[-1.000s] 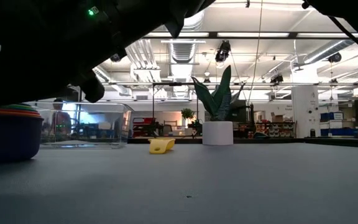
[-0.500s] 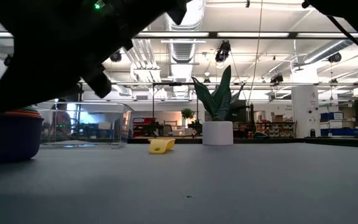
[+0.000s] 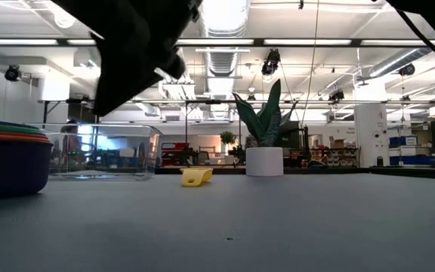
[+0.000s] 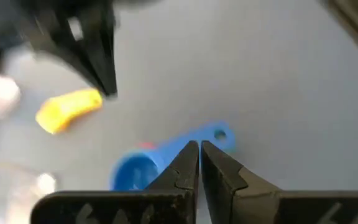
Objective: Nest measuring cups in basket
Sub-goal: Stack the yellow measuring cup on top of the blue measuring cup
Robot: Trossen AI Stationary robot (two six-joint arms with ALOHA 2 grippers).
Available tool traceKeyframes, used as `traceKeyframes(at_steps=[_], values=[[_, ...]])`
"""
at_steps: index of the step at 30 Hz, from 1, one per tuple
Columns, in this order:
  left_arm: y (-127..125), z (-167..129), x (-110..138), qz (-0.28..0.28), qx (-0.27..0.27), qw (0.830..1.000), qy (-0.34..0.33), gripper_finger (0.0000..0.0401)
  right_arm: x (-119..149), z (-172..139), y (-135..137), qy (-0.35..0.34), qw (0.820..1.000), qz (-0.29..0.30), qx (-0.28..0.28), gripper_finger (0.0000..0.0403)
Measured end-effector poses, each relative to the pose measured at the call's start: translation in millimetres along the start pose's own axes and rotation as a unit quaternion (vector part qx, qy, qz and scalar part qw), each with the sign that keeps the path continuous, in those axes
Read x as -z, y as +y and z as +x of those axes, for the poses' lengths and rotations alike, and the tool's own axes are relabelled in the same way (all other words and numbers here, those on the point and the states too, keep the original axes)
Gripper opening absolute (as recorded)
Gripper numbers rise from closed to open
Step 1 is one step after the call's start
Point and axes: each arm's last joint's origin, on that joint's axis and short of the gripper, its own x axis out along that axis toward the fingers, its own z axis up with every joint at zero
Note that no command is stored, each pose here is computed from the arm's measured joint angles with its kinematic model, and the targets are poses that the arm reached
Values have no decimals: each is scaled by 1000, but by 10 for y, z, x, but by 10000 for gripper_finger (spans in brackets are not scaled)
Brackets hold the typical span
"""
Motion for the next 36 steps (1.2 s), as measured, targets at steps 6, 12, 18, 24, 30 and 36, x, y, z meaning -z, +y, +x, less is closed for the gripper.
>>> traceKeyframes(at_steps=[6,12,18,24,30,36], values=[[111,-166,-124,65,-28,996,-61,0,63,6,-28,23,999,-8,25,9],[326,-279,-79,65,-50,992,-98,0,99,39,-80,37,999,-9,36,9],[497,-335,6,43,-70,989,-126,0,118,63,-148,47,997,-13,54,9],[580,-362,54,34,-76,987,-137,0,136,79,-224,61,996,-13,64,9],[617,-389,55,26,-74,987,-141,0,130,100,-297,64,995,-17,71,9],[614,-386,56,25,-74,987,-140,0,131,134,-402,71,993,-44,79,9]])
